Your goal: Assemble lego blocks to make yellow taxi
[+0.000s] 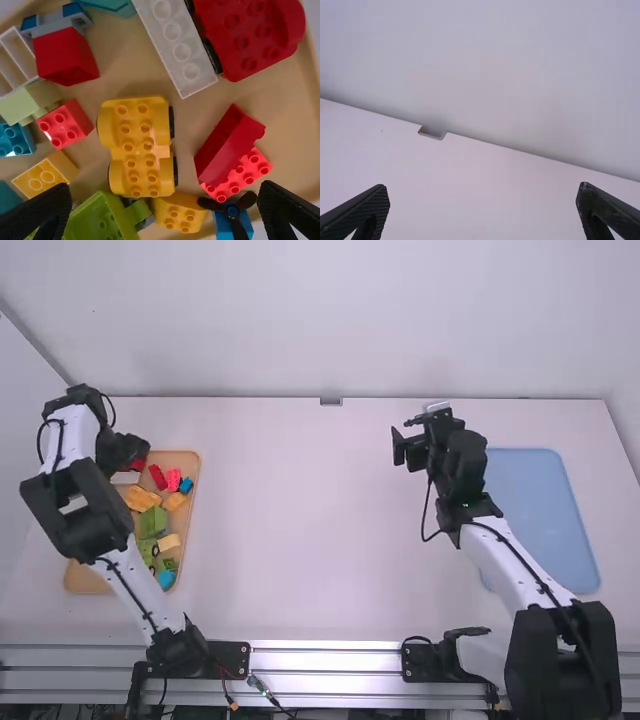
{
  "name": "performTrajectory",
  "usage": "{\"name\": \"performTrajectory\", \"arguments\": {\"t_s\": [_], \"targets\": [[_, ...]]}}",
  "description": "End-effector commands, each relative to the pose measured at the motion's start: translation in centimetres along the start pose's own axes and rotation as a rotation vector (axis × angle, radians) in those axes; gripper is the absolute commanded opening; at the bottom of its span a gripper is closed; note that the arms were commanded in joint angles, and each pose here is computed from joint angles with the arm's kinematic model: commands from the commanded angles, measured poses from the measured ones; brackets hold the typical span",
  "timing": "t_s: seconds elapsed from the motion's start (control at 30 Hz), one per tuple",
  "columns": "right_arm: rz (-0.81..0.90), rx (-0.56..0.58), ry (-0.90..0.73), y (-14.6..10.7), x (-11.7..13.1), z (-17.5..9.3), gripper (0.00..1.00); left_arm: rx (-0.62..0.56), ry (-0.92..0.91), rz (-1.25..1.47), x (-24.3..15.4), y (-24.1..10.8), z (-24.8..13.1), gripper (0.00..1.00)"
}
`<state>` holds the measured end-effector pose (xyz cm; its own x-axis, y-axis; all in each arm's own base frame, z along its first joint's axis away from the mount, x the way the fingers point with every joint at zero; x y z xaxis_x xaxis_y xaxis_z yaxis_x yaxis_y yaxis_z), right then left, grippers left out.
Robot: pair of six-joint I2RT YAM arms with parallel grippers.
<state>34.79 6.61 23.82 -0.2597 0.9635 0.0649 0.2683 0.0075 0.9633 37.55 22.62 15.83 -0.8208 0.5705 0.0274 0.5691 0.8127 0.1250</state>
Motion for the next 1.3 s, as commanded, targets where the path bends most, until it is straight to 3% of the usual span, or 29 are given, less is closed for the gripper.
{"name": "performTrajectory", "arguments": {"t_s": [0.0, 0.37, 0.8, 0.93, 1.27], "targets": [[-0.005, -0.044, 0.002, 1.7, 0.0, 0.2, 0.99, 0.025, 0.004, 0.003, -0.3, -0.3, 1.1, 0.99], [-0.006, -0.055, 0.004, 1.9, 0.1, 0.2, 0.99, 0.057, 0.015, -0.025, 0.1, -1.9, 5.4, 1.00], [-0.004, -0.063, 0.007, 2.0, 0.1, 0.2, 0.99, 0.087, 0.031, -0.041, 0.4, -3.4, 7.5, 0.91], [-0.006, -0.062, 0.007, 2.0, 0.1, 0.2, 0.99, 0.082, 0.032, -0.045, 0.5, -3.4, 7.7, 0.81], [-0.007, -0.062, 0.006, 2.0, 0.1, 0.2, 0.99, 0.060, 0.023, -0.053, 0.4, -1.8, 5.2, 0.85]]}}
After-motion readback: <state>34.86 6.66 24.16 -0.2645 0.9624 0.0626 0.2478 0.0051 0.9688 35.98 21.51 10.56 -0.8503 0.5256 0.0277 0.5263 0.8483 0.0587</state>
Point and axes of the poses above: each hand's point on the last joint's axis, 136 mm out from that joint toward the fingers, its own z axis out along the fingers, its own x axis along the line the jaws close on, y = z × x, the point moved 8 cm from there along -z, back along the fingers, and after that the axes turned 10 degrees about z, right-handed, at the moved point
